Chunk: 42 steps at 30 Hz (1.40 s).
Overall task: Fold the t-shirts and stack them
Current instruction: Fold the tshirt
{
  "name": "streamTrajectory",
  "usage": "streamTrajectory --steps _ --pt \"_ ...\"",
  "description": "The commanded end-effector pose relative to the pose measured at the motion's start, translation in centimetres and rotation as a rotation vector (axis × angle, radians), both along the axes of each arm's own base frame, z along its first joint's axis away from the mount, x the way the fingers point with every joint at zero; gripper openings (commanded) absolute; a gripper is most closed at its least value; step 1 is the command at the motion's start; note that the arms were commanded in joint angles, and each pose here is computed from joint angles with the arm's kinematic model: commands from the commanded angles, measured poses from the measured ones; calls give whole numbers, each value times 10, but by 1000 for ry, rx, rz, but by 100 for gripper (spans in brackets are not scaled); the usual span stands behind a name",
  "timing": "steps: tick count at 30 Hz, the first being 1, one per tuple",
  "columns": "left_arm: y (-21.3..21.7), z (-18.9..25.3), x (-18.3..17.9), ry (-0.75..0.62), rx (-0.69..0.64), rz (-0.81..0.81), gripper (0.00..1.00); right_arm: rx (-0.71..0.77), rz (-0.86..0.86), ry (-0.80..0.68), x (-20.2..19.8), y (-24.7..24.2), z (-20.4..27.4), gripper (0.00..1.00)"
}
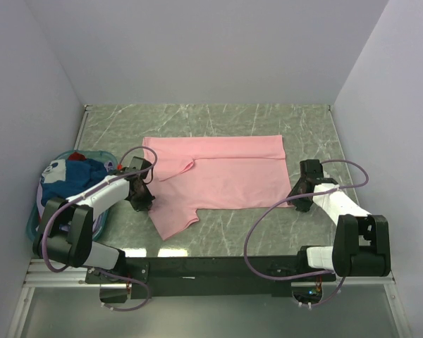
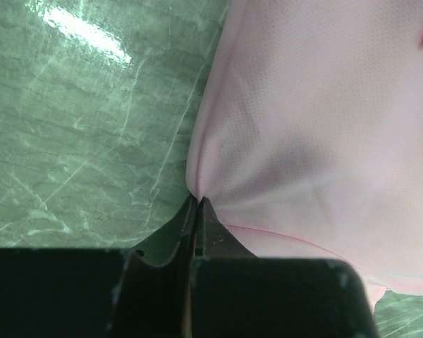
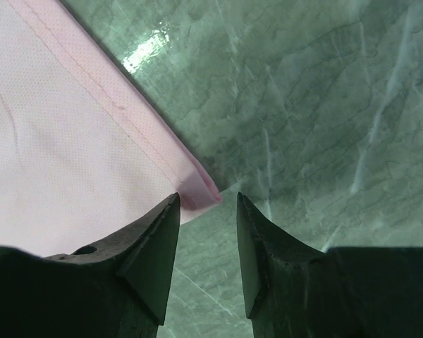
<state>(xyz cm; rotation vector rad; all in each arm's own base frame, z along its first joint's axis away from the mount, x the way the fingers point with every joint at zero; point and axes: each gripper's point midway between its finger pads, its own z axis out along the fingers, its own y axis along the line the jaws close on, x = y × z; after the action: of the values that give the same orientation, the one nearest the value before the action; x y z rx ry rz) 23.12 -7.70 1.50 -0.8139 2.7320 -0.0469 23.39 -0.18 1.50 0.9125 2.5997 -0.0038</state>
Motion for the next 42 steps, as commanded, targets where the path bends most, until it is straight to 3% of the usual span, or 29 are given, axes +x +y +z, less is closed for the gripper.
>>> streamTrajectory --steps 1,7,10,19,31,42 --pt "-3 -7 -15 49 -30 -19 2 10 -20 -9 1 0 -3 45" --pt "-3 -7 -15 50 -30 -16 2 21 -24 17 -1 2 -11 44" --pt "-2 -5 -15 47 -35 -9 2 16 -33 30 -2 1 -13 39" --pt "-1 1 -23 75 -94 20 1 -43 -57 66 -16 -10 3 0" --pt "9 26 -31 59 -91 47 1 -34 -57 30 -17 -10 24 0" --pt "16 58 2 2 -57 60 1 -59 -15 -9 13 -14 56 0"
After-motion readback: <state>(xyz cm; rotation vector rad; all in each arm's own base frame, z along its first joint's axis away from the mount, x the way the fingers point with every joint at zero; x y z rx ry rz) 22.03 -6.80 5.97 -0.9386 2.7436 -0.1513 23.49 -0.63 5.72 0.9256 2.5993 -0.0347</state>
